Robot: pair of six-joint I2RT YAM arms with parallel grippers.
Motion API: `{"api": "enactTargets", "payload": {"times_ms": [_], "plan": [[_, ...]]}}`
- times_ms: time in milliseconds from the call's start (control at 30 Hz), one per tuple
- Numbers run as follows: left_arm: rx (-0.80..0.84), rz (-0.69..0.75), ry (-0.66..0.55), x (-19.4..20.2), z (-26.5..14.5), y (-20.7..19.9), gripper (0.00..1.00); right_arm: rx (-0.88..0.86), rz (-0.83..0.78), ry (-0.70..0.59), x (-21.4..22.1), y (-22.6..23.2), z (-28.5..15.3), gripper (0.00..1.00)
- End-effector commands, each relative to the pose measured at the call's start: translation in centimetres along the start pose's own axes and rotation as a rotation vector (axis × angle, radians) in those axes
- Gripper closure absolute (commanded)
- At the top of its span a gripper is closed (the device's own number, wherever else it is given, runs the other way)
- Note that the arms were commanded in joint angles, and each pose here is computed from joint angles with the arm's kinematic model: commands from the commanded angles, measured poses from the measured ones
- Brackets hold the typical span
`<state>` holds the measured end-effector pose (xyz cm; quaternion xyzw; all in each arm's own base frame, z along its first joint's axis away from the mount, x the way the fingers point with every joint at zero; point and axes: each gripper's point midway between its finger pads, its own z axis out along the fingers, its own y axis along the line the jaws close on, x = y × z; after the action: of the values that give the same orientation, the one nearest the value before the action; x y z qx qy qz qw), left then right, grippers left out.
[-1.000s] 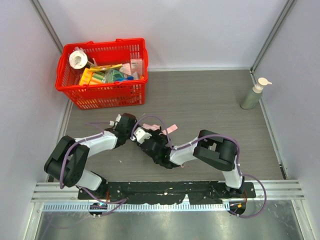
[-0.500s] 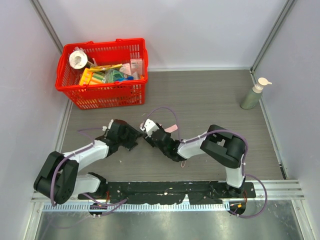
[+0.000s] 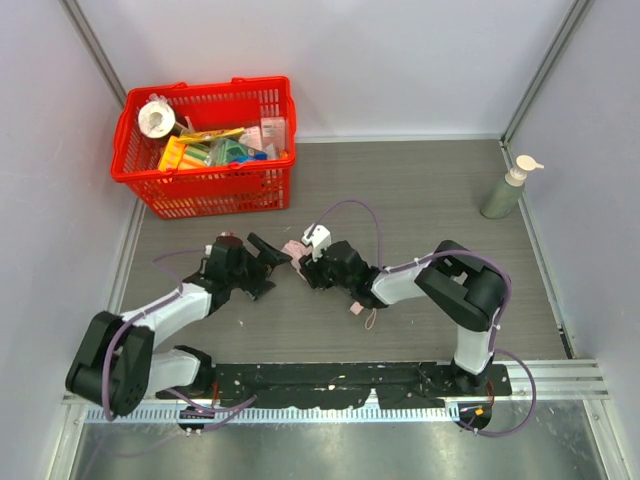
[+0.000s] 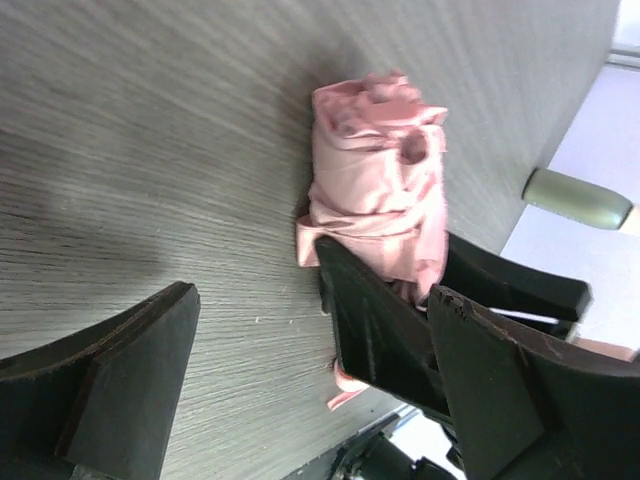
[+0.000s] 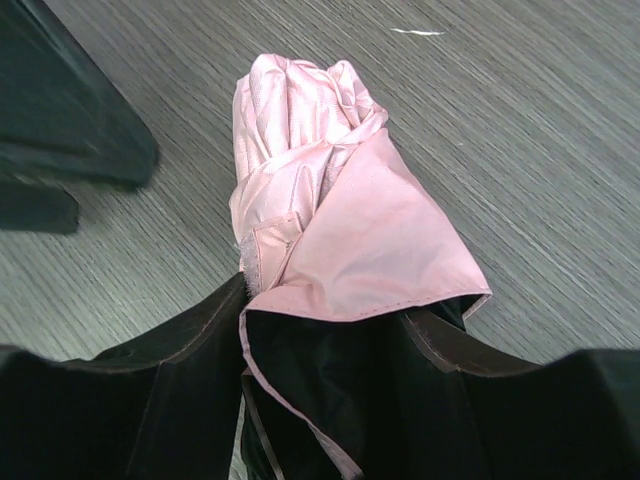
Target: Put away the umbrella
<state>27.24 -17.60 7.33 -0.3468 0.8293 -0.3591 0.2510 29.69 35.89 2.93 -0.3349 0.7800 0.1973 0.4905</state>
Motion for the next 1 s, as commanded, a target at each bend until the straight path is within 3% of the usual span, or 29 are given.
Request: {"api": "enactTargets", "payload": {"times_ms": [0,200,333,533,967], "plan": [[0.002,-0.084,0.108,1.1,1.5,-1.3,0.0,-0.149,0.091,0.386,11.7,1.9,-3.4,0.99],[0.095,-0.039,0.131,1.0,2.2,-3.7,0.0,-0.258,0.264,0.355,10.2,1.9,-3.5,0.99],[0.126,0.002,0.105,0.9,1.7,-3.4,0.0,-0.351,0.41,0.384,9.5,2.3,-4.0,0.99],[0.14,-0.013,0.177,2.2,2.5,-2.8,0.01,-0.464,0.564,0.424,9.2,4.1,-4.6,0.99],[0.173,0.059,0.139,2.7,2.0,-1.9,0.05,-0.479,0.836,0.449,9.0,3.3,-4.6,0.99]]}}
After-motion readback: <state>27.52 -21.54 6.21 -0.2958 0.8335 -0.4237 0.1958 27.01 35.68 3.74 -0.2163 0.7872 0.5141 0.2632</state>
